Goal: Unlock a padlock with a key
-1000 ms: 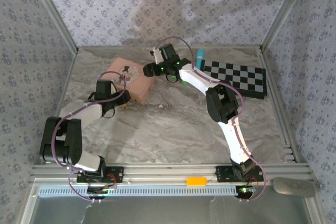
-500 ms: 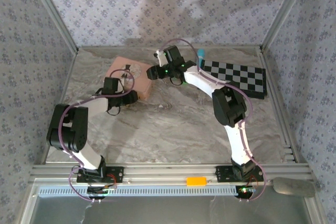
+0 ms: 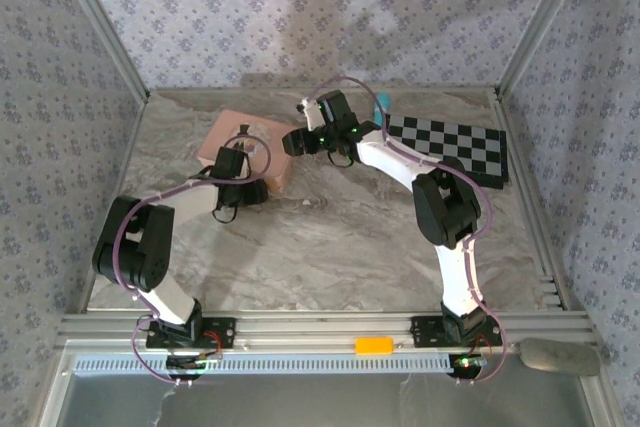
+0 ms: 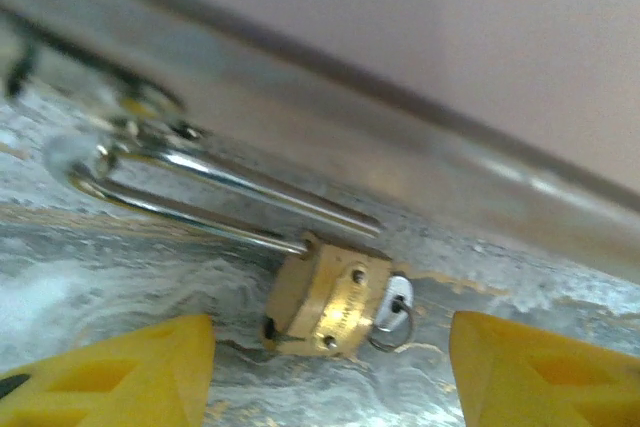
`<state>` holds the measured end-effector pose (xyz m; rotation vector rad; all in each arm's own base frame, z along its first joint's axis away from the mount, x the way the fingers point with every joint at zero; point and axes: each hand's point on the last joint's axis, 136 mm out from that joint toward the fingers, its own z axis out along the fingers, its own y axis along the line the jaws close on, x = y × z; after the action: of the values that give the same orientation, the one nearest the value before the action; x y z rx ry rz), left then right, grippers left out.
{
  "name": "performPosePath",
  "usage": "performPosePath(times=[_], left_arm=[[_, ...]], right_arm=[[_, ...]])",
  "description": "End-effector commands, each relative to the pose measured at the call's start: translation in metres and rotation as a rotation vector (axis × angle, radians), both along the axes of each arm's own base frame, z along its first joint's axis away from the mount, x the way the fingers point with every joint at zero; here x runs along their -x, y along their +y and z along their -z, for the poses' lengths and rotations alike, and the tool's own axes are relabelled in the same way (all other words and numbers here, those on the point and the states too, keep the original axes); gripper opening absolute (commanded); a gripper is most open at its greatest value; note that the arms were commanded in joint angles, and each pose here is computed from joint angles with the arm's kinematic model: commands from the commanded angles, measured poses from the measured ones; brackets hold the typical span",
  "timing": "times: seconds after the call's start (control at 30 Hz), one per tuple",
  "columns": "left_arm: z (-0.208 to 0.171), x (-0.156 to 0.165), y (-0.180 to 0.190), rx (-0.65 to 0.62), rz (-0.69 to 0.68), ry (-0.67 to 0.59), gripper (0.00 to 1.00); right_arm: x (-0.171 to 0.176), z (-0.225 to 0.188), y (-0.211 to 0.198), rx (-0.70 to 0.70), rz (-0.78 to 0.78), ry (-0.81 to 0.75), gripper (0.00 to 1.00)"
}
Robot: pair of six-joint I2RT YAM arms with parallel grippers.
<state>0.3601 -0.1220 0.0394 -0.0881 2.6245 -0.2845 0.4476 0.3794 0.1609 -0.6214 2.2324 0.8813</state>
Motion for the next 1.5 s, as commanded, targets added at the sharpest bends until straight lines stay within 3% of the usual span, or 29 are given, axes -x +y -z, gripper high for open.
performPosePath(times=[0.0, 0.43, 0.7, 0.87, 1.2, 1.47], left_arm=[[-0.002, -0.008, 0.006, -0.116, 0.042, -0.006, 0.6], [0.016, -0.01, -0.01, -0.107, 0.163, 0.042, 0.56], [0.019, -0.011, -0.013, -0.099, 0.171, 0.053, 0.34], [0.014, -0.008, -0.013, -0.096, 0.165, 0.04, 0.29], [0.002, -0.009, -0.01, -0.072, 0.115, -0.015, 0.19], [-0.009, -0.015, -0.009, 0.089, 0.038, -0.026, 0.03]], right_arm=[[0.003, -0.022, -0.002, -0.039, -0.006, -0.02, 0.63], [0.003, -0.024, 0.0, -0.059, -0.005, -0.015, 0.62], [-0.005, -0.022, 0.001, -0.057, 0.015, -0.015, 0.62], [-0.03, -0.006, 0.001, -0.056, 0.088, 0.042, 0.62], [-0.036, 0.045, 0.005, 0.015, 0.228, 0.164, 0.64], [-0.031, 0.072, -0.004, 0.099, 0.295, 0.199, 0.64]])
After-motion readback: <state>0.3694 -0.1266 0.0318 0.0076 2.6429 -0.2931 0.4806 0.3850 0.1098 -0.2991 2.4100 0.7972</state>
